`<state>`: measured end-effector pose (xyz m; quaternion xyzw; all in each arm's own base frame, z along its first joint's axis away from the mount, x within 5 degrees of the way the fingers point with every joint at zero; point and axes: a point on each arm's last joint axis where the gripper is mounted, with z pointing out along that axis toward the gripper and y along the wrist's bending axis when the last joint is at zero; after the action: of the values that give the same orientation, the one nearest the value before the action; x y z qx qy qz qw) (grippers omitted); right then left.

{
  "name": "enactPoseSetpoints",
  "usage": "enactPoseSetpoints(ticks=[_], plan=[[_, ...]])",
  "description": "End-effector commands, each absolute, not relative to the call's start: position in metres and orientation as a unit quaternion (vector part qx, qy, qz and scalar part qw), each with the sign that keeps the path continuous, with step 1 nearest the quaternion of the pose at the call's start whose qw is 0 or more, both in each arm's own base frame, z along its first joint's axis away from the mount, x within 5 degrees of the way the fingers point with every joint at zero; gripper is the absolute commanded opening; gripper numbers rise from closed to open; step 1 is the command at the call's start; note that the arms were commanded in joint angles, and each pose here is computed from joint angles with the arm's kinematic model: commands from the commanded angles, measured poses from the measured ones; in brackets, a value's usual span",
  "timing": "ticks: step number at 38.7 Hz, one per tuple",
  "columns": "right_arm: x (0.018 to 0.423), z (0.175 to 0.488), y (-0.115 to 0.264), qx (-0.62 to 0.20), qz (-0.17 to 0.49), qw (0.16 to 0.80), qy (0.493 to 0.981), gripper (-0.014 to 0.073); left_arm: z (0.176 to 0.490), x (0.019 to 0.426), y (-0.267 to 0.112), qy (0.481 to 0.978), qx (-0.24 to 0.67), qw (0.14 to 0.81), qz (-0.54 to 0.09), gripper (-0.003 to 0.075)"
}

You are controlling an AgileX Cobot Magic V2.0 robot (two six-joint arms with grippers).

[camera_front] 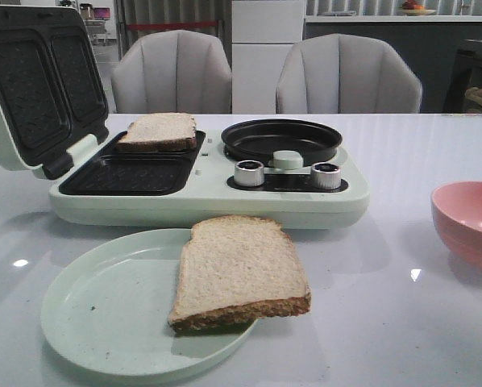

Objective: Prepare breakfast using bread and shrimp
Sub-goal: 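Reach the right gripper to the remaining bread slice and grasp it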

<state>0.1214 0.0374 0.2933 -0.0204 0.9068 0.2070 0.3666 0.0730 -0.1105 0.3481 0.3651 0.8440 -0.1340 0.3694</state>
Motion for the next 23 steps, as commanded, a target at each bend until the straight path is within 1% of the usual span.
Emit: enactPoseSetpoints(ticks=[1,5,10,14,23], plan=[[0.139,0.294,0.052,-0.049,0.273,0.356,0.892,0.0496,0.36,0.073,-0.113,0.824,0.365,0.402,-0.159,0.0424],[0.155,0.28,0.066,-0.062,0.318,0.314,0.893,0.0484,0.36,0.073,-0.113,0.824,0.365,0.402,-0.159,0.0424],[0.174,0.262,0.083,-0.07,0.348,0.269,0.896,0.0484,0.36,0.073,-0.113,0.824,0.365,0.402,-0.159,0.0424],[0.187,0.244,0.096,-0.07,0.354,0.239,0.902,0.0484,0.36,0.073,-0.113,0.824,0.365,0.402,-0.159,0.0424],[0.216,0.208,0.123,-0.068,0.341,0.181,0.92,0.0484,0.36,0.073,-0.113,0.824,0.365,0.402,-0.159,0.0424]])
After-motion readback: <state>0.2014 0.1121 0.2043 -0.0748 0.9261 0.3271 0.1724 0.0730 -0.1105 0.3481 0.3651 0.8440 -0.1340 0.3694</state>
